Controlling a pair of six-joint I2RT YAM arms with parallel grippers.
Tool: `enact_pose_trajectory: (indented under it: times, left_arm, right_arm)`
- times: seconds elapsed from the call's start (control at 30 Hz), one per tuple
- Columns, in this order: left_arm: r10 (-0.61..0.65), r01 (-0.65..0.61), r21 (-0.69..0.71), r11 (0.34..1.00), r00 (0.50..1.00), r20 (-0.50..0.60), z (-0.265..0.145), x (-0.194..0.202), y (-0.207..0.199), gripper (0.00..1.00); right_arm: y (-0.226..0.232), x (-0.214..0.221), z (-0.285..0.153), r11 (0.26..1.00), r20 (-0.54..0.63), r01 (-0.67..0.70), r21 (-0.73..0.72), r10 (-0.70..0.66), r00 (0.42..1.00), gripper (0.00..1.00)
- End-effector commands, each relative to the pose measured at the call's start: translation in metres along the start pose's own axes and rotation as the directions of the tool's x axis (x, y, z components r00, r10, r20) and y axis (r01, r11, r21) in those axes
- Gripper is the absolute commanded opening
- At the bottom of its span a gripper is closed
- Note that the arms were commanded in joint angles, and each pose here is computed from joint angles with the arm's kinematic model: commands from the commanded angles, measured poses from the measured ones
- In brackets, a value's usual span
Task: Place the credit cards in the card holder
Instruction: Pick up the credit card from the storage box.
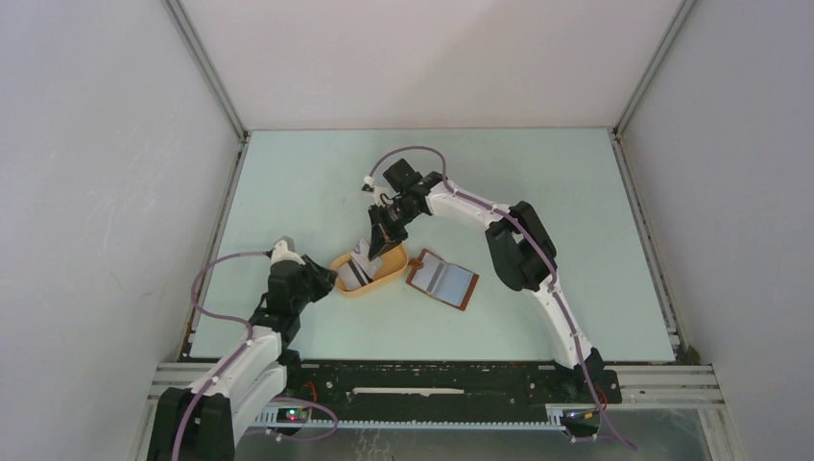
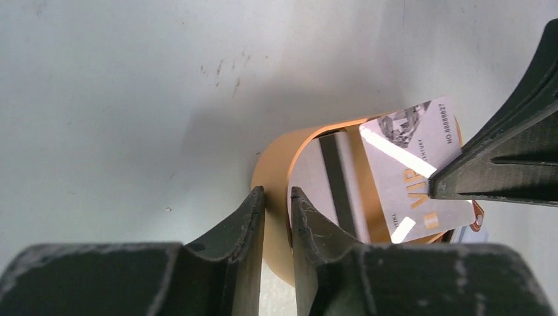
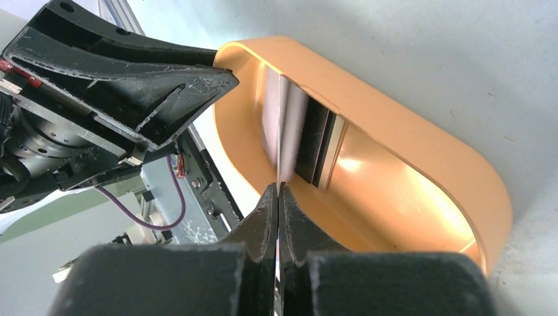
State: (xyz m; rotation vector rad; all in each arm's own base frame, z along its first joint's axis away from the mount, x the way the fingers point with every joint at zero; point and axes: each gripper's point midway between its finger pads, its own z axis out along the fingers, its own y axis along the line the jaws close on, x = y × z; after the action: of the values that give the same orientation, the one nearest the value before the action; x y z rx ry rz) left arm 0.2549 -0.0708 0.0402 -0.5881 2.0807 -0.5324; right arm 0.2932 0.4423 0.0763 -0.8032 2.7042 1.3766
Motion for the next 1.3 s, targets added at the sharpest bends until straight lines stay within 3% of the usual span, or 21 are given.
enact_pose_trajectory:
  times: [0.0, 0.17, 0.37, 0.5, 0.7, 0.83, 1.0, 1.27]
  left_arm:
    - [0.005, -0.006, 0.012, 1.0, 0.999, 0.04, -0.001, -0.015, -0.008, 0.25]
    - [0.012, -0.014, 0.023, 1.0, 0.998, 0.057, -0.007, -0.021, -0.013, 0.33]
    - [0.033, -0.042, 0.074, 0.996, 0.992, 0.121, -0.021, -0.039, -0.029, 0.56]
    - [0.064, -0.09, 0.178, 0.98, 0.988, 0.142, -0.034, -0.046, -0.051, 0.67]
    - [0.119, -0.149, 0.414, 0.898, 0.988, 0.097, -0.058, -0.031, -0.097, 0.74]
    - [0.154, -0.181, 0.54, 0.822, 0.984, 0.094, -0.08, -0.012, -0.126, 0.75]
    - [0.055, -0.073, 0.648, 0.758, 0.997, 0.047, -0.09, 0.014, -0.146, 0.75]
    - [-0.065, 0.061, 0.608, 0.792, 0.998, -0.016, -0.078, 0.042, -0.155, 0.73]
  right_arm:
    - [0.023, -0.009, -0.033, 0.991, 0.056, 0.135, 0.006, -0.135, 0.989, 0.0]
    - [0.038, -0.003, -0.064, 0.96, 0.072, 0.279, -0.022, -0.277, 0.958, 0.0]
    - [0.051, 0.018, -0.109, 0.907, 0.103, 0.419, -0.034, -0.414, 0.904, 0.0]
    - [0.063, 0.039, -0.145, 0.854, 0.148, 0.519, 0.022, -0.517, 0.843, 0.0]
    - [0.063, 0.08, -0.182, 0.748, 0.21, 0.636, 0.192, -0.664, 0.718, 0.0]
    - [0.061, 0.096, -0.201, 0.733, 0.288, 0.65, 0.202, -0.679, 0.676, 0.0]
    - [0.056, 0.103, -0.214, 0.808, 0.377, 0.585, 0.062, -0.562, 0.736, 0.0]
    - [0.041, 0.101, -0.208, 0.865, 0.384, 0.501, -0.012, -0.459, 0.801, 0.0]
